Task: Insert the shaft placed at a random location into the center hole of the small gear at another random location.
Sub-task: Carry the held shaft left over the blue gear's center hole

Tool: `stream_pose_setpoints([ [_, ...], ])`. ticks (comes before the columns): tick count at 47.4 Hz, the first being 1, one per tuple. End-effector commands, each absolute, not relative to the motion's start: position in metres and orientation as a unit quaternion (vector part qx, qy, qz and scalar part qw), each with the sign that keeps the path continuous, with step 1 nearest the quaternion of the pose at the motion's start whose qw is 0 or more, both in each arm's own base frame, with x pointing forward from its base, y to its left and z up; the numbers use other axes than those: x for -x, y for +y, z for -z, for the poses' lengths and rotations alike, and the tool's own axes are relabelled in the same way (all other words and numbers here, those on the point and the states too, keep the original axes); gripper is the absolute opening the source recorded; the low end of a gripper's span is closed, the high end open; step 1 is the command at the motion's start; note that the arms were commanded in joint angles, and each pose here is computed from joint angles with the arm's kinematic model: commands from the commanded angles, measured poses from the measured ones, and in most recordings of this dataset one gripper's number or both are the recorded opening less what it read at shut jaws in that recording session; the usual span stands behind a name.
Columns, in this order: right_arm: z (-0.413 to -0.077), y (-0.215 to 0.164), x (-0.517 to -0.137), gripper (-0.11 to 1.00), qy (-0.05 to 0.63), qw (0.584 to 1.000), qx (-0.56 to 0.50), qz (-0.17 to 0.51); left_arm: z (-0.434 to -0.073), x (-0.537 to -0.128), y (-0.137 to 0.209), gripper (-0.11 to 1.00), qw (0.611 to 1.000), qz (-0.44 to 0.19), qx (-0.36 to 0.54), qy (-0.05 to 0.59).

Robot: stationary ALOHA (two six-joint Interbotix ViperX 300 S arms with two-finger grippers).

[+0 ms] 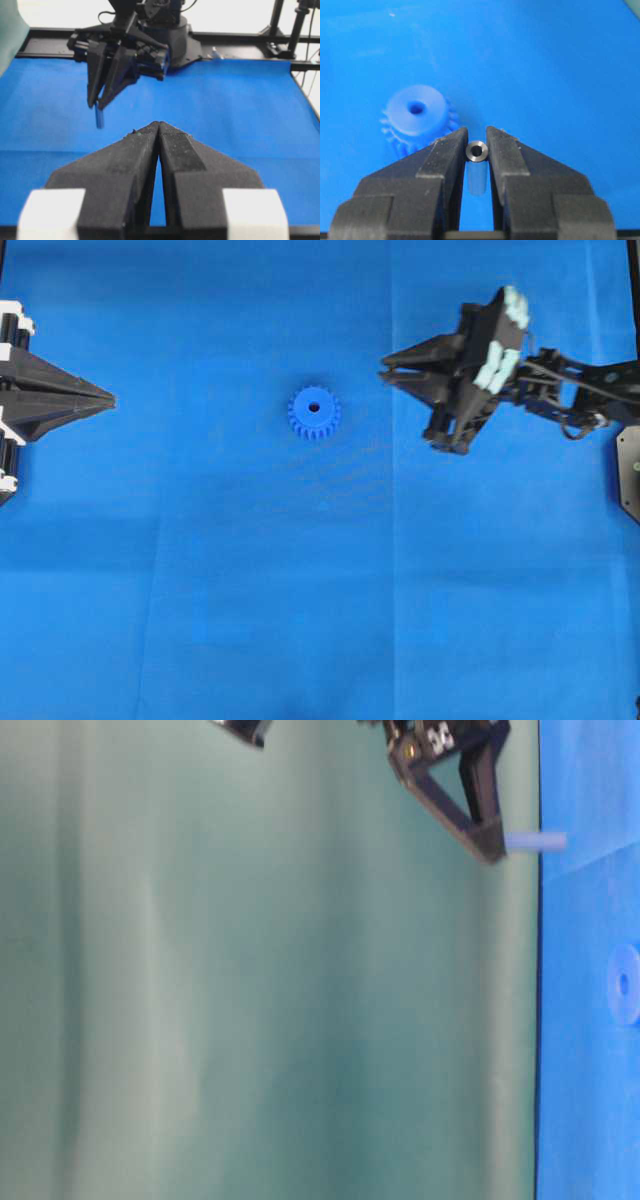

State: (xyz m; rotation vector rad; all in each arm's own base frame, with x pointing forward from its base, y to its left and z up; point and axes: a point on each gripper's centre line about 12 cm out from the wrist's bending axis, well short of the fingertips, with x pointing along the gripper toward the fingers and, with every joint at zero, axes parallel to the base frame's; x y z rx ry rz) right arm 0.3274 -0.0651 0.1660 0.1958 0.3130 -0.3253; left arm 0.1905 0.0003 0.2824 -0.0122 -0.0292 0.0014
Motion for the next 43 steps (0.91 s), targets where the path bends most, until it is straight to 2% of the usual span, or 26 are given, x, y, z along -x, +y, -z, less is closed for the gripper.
stream_pose_setpoints([
  [1, -0.178, -0.063, -0.347, 0.03, 0.138, 0.974, -0.096, 0.153, -0.286, -0.192, 0.0, 0.0, 1.0, 0.0, 0.005, -0.019],
  [20, -0.179, -0.056, -0.404, 0.03, 0.143, 0.977, -0.094, 0.129, -0.286, -0.192, 0.0, 0.0, 1.0, 0.0, 0.005, -0.019],
  [43, -0.177, -0.054, -0.411, 0.03, 0.143, 0.977, -0.094, 0.126, -0.286, -0.192, 0.0, 0.0, 1.0, 0.0, 0.006, -0.018],
])
